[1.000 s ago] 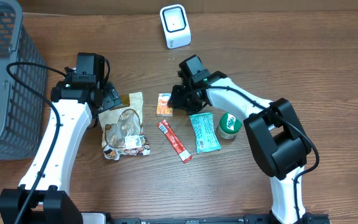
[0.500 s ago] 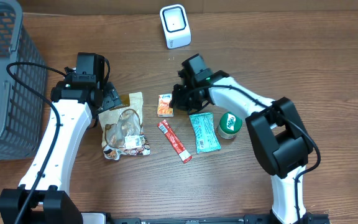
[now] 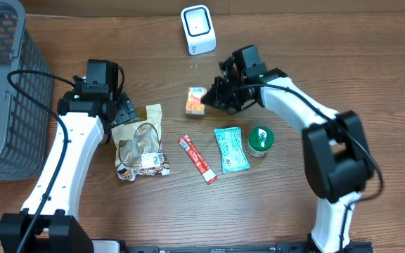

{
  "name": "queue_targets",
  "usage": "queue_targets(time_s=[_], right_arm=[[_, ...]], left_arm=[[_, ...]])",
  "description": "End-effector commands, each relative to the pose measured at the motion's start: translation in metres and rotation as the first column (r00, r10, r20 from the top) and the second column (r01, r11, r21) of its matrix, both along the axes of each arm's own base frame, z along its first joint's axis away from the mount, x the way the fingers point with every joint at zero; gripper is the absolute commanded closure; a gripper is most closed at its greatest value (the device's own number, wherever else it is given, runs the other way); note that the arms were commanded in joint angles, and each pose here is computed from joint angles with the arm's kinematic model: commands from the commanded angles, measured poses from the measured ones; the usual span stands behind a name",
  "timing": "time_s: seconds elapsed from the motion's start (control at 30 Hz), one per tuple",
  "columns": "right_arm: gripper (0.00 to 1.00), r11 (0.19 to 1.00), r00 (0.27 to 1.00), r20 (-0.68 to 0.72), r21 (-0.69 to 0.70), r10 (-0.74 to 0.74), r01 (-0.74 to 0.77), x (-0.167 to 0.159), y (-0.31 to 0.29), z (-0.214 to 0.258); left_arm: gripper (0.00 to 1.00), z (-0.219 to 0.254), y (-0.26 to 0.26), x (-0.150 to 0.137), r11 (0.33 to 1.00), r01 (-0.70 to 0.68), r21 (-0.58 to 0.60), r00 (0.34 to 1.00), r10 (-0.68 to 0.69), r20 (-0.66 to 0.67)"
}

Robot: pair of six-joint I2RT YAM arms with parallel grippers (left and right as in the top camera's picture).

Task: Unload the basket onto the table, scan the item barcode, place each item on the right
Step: 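Lift the Kleenex pack up to the white barcode scanner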

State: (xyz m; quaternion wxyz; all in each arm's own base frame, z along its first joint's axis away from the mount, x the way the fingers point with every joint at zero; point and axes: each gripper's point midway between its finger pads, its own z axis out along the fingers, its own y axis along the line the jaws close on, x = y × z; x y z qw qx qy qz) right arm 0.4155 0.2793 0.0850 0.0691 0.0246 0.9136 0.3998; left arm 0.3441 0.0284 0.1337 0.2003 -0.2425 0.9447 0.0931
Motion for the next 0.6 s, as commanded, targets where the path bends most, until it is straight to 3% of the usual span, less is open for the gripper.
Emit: queue_targets(time_s=[0.0, 0.37, 0.57], right_arm=[[0.96, 0.994, 0.982, 0.186, 0.099, 0.027, -0.046, 0.000, 0.010, 0.088], [0.96, 0.988, 0.934, 0.332, -0.035, -0.130, 0.150, 0.010, -0.035, 0.217], [0.97, 0.967, 0.823, 0.536, -0.045, -0.190, 0.253, 0.014, -0.064, 0.315]], left_arm=[[0.00, 0.012, -0.001, 0.003, 1.000, 0.009, -0.003, 0.999, -0.009, 0.033], [0.00, 0.012, -0.001, 0.003, 1.000, 0.009, -0.003, 0.999, -0.009, 0.033], [0.00, 0.012, -0.001, 0.003, 1.000, 0.009, -0.003, 0.999, -0.009, 0.033]])
